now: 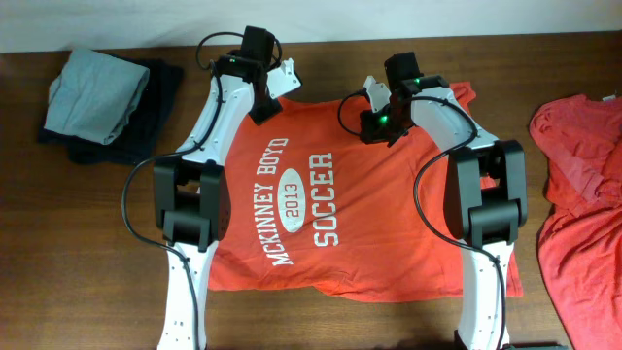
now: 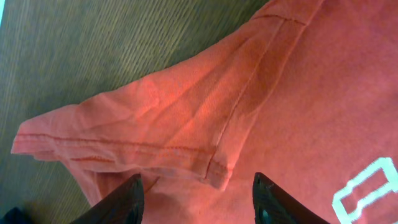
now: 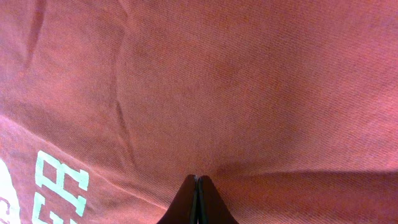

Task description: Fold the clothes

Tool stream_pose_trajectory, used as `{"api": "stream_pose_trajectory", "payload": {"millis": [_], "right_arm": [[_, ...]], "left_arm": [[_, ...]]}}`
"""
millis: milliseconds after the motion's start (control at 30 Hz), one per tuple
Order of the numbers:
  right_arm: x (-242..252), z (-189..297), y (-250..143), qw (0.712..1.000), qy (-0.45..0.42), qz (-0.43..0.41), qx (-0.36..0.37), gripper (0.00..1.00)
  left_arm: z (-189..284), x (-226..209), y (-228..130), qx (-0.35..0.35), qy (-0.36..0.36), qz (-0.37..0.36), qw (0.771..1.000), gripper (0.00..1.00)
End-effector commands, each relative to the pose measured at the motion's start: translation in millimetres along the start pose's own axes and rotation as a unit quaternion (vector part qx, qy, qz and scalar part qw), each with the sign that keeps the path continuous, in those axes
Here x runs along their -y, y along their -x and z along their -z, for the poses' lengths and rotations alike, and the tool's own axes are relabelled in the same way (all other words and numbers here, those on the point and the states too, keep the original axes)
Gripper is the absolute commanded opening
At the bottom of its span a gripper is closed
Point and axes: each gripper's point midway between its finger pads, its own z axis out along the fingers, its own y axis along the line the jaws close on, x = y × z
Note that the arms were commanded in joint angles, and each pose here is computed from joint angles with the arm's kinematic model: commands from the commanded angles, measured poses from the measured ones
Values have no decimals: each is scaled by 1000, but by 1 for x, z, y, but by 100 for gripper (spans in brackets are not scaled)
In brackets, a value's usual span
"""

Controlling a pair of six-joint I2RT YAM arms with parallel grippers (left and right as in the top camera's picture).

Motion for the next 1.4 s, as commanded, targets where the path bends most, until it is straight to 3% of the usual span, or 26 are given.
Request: {"api": "stream_pose_trajectory", "payload": {"millis": [0, 367, 400, 500, 700, 1367], "right_arm": [[4, -7, -6, 1000, -3, -8, -9, 4], [4, -8, -6, 1000, -3, -8, -9, 4], [4, -8, -6, 1000, -3, -8, -9, 4], [4, -8, -6, 1000, -3, -8, -9, 4], [4, -8, -6, 1000, -3, -8, -10, 4], [4, -8, -8, 1000, -2, -10, -13, 4]], "left_arm": [[-23, 9, -5, -7, -17, -10, 1000, 56], [-32, 8, -3, -3, -12, -9, 1000, 43], [-32, 8, -3, -3, -12, -9, 1000, 39], [-32, 6, -2, -1, -10, -9, 1000, 13], [-32, 4, 0, 4, -5, -8, 1000, 0], [-3, -59, 72, 136, 124, 0, 983, 4]]}}
